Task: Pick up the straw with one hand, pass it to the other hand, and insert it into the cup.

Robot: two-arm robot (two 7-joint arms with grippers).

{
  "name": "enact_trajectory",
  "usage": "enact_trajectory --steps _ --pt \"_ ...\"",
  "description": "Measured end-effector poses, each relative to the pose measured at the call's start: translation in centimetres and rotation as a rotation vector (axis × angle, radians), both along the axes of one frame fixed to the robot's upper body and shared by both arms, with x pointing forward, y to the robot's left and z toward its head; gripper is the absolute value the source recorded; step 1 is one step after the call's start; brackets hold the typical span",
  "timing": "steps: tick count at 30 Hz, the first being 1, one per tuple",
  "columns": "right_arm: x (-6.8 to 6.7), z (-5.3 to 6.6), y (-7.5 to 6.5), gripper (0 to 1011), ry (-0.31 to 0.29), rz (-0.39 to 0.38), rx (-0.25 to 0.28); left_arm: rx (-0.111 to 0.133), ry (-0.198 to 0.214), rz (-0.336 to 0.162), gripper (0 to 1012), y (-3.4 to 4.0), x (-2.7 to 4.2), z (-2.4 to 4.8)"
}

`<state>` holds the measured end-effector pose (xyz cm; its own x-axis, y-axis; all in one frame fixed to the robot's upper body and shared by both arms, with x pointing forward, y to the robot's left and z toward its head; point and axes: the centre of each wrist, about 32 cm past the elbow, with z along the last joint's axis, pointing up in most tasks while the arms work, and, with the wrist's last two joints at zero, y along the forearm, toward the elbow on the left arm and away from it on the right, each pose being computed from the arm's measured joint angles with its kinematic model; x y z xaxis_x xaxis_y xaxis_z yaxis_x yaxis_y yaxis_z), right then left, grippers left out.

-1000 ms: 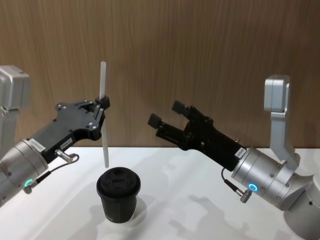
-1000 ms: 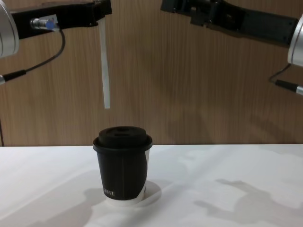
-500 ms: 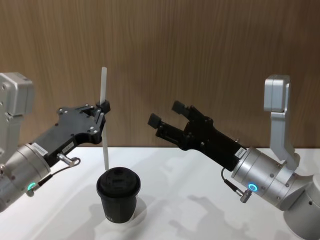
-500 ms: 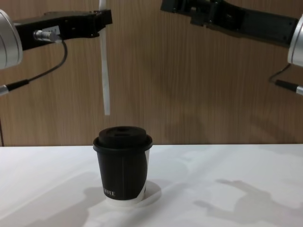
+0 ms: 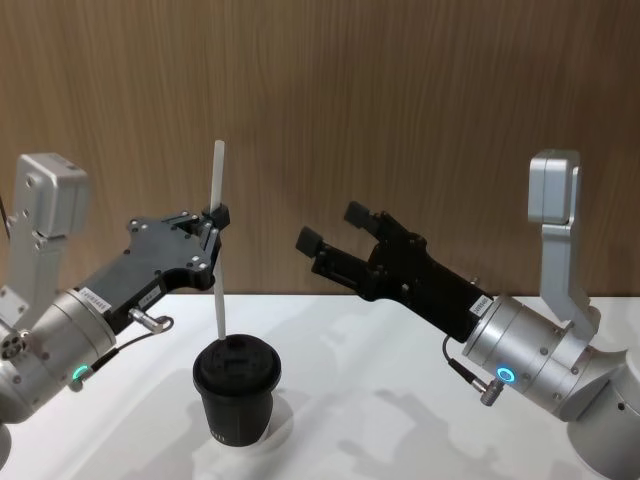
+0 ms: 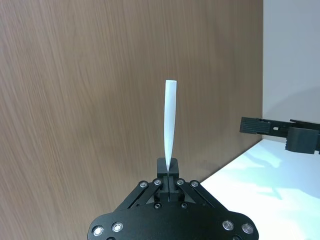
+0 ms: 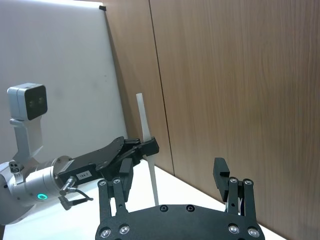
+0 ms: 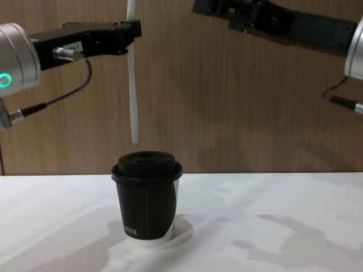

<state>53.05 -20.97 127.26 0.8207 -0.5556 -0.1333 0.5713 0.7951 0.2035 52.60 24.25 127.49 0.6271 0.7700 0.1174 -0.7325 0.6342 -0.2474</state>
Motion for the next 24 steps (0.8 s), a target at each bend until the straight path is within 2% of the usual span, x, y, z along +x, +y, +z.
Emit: enact_trajectory --steps 24 --pt "0.0 0.0 0.0 1001 0.0 0.0 0.0 0.008 0.004 0.0 2 -0.98 1.43 -1.15"
